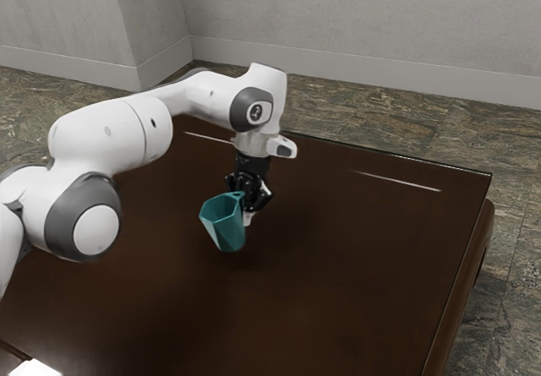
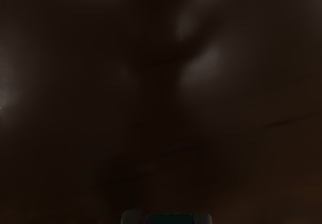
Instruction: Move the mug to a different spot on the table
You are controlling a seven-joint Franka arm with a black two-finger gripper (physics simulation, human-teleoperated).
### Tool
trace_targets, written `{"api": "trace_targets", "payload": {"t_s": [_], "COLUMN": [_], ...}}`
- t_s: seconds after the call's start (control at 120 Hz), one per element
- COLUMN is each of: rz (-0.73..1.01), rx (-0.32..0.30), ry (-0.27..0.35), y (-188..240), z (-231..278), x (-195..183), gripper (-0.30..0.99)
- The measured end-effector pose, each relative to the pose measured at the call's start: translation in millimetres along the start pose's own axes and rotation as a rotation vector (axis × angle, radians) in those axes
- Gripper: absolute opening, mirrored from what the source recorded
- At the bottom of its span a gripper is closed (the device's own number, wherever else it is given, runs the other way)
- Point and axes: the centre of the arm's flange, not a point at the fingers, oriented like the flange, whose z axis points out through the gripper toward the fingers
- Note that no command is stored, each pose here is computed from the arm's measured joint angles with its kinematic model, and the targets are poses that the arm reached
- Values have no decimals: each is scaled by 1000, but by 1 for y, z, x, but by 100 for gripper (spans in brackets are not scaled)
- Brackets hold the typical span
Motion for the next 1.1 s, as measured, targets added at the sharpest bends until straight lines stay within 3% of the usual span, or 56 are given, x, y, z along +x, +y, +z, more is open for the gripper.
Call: {"api": "trace_targets", "payload": {"t_s": [0.225,0.692,0.9,1.1], "rz": [-21,-51,-61,-89], "rx": [-10,-25,-39,-47], "ry": [-52,-101,-98,-85], "y": [-1,-7,-6,-21], "z": [23,60,58,51], "x": [5,16,16,12], "gripper": [-8,-8,34,55]}}
